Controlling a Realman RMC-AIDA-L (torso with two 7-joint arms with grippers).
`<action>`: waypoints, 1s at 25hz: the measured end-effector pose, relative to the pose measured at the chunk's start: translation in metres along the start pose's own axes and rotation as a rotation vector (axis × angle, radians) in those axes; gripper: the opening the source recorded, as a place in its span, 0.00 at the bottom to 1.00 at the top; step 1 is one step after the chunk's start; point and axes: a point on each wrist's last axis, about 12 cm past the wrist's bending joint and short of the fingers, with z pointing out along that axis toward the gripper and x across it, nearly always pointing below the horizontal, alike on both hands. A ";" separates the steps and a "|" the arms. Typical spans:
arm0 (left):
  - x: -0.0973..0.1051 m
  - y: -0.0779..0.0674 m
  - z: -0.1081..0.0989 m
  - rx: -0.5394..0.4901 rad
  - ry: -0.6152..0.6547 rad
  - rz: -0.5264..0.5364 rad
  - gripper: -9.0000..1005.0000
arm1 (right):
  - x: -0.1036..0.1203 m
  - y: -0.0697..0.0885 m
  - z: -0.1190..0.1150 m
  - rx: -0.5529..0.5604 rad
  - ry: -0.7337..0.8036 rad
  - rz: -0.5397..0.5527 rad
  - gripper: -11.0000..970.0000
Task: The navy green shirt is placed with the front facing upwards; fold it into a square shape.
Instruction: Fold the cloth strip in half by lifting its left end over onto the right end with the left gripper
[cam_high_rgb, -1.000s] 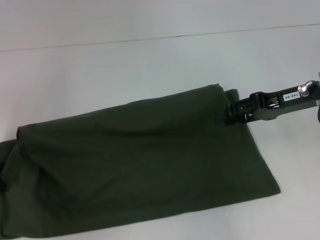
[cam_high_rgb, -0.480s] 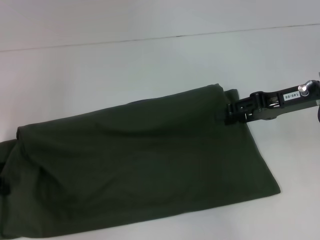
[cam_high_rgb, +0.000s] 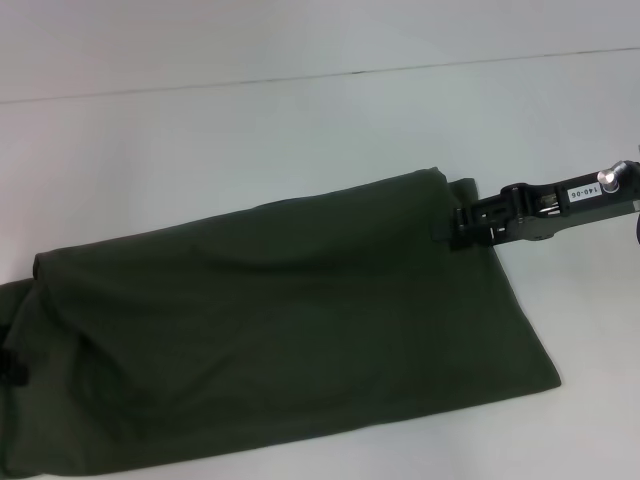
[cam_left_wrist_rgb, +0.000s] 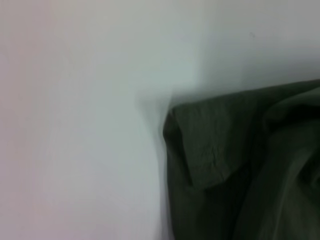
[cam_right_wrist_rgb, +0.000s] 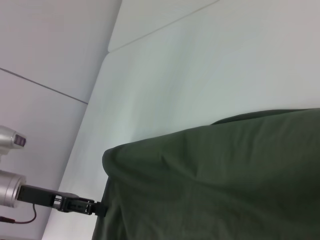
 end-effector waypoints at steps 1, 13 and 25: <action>0.000 0.000 0.000 0.001 0.001 0.000 0.74 | 0.000 0.000 0.000 0.000 0.000 0.000 0.60; -0.001 -0.006 0.004 0.017 0.007 0.011 0.73 | 0.000 0.000 0.000 -0.003 0.000 0.000 0.60; -0.003 -0.011 0.005 0.028 0.016 0.019 0.72 | 0.000 0.000 0.000 -0.004 -0.001 0.001 0.60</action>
